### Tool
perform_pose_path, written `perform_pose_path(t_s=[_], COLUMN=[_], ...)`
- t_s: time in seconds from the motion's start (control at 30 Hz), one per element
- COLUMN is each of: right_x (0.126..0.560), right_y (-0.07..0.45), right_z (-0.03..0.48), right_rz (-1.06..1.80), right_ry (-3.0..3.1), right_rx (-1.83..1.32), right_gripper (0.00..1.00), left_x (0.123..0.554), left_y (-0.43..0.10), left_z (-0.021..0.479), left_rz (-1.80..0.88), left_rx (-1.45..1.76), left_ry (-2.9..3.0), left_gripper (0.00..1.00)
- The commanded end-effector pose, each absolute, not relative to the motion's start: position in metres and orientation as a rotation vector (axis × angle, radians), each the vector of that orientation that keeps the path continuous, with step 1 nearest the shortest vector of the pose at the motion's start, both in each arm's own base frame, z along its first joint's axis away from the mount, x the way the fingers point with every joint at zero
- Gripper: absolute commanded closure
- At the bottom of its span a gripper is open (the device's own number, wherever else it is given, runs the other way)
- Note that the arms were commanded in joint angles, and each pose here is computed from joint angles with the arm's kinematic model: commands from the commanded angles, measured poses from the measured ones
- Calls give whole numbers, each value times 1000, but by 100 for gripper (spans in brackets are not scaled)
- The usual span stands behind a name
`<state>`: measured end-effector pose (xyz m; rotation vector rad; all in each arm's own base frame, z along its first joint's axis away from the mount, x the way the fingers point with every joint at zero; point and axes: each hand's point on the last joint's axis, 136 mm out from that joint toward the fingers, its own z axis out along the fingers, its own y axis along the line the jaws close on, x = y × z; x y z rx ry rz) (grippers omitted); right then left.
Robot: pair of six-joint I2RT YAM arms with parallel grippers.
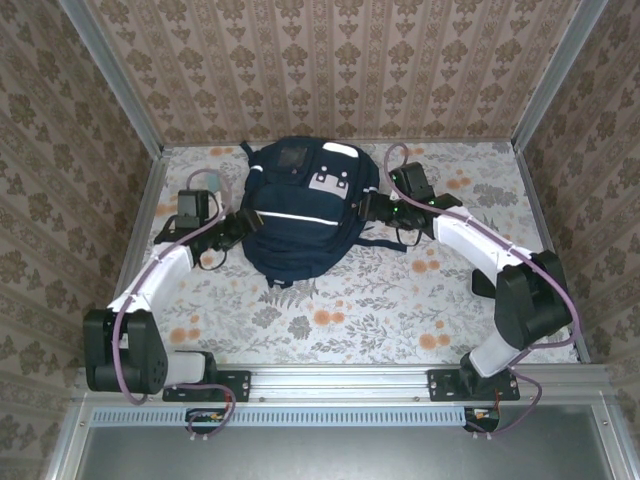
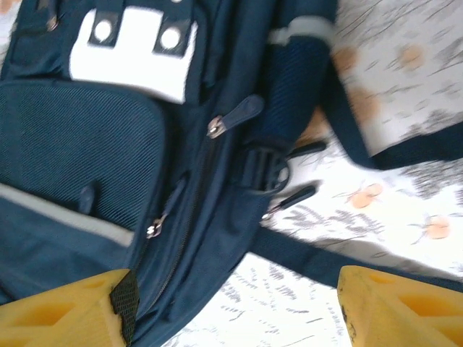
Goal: Pack the student bag
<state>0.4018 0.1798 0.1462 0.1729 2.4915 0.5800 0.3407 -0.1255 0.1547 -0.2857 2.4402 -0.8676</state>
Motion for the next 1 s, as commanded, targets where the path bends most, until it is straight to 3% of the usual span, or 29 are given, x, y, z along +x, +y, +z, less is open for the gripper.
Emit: perform_pose_path(t_s=[0.0,0.27,0.4,0.6,0.83,0.97], right_x=[401,451,475,497,504,511], right_y=[208,209,204,194,192,206], right_z=[134,116,99,82,71,74], right_rz=[776,720,698,636,615,714], right_ry=[2532,2566,2559,2565,2597,2600], right_rx=[175,402,540,671,677,609], right_gripper=[28,52,60,61,55,58], left_x=[339,341,347,374,420,446], left_y=[-138,-181,-198,-225,-248,-256], left_z=[167,169,161,162,154,141], left_rz=[-752,-522,-552,-625,-613,-573], left_rx=[-112,206,226,275,312,323], left_ry=[2455,2498,2515,2493,2475,2482], left_gripper=[35,35,35,36,46,55])
